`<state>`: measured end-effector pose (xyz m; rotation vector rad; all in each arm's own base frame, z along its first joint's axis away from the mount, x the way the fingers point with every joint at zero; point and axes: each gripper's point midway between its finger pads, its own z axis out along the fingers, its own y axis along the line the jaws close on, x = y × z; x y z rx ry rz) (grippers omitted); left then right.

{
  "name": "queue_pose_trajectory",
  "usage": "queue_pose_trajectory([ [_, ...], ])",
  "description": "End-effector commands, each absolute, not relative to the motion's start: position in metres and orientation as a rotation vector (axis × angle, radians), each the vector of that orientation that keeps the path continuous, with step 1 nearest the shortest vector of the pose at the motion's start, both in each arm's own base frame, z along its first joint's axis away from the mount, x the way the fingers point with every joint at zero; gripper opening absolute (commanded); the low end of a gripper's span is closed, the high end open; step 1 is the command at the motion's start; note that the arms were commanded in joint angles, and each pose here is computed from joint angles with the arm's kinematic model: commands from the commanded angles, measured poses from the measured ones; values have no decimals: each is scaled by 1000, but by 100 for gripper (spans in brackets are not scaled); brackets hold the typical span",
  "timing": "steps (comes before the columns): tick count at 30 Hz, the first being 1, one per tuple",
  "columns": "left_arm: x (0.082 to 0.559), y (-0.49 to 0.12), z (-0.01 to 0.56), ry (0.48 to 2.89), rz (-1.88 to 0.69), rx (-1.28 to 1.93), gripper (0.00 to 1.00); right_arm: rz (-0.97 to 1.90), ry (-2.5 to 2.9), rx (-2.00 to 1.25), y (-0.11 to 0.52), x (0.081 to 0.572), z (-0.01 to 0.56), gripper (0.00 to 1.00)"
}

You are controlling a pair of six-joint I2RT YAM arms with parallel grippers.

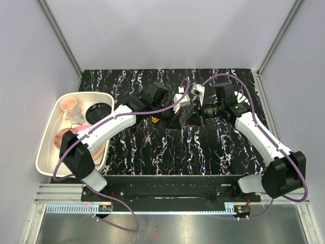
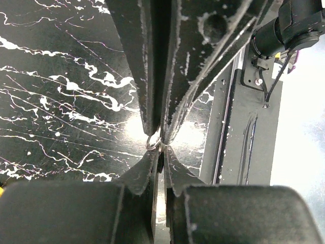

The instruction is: Unlock with the key

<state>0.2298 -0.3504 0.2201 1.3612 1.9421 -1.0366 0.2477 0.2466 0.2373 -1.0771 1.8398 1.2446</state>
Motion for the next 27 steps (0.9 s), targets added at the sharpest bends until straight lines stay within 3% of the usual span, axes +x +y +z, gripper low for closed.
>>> queue_pose_trajectory([
  [1, 237, -361, 237, 1856, -1055, 1348, 0, 1282, 1815, -1094, 249, 246, 238, 7],
  [3, 237, -361, 235, 1861, -1054, 1346, 0, 1281, 1813, -1098, 249, 246, 237, 0],
  [8, 239, -361, 237, 1858, -1043, 1338, 0, 1260, 1809, -1104, 248, 246, 234, 0],
  [10, 240, -360, 239, 1855, -1032, 1333, 12, 1245, 1809, -1097, 247, 247, 235, 0],
  [11, 241, -360, 240, 1851, -1028, 1332, 29, 1240, 1807, -1096, 247, 248, 235, 0],
  [17, 239, -354, 247, 1827, -1019, 1341, 50, 1230, 1817, -1061, 244, 254, 237, 0],
  [27, 238, -350, 243, 1829, -1062, 1352, 45, 1303, 1811, -1014, 238, 256, 243, 0],
])
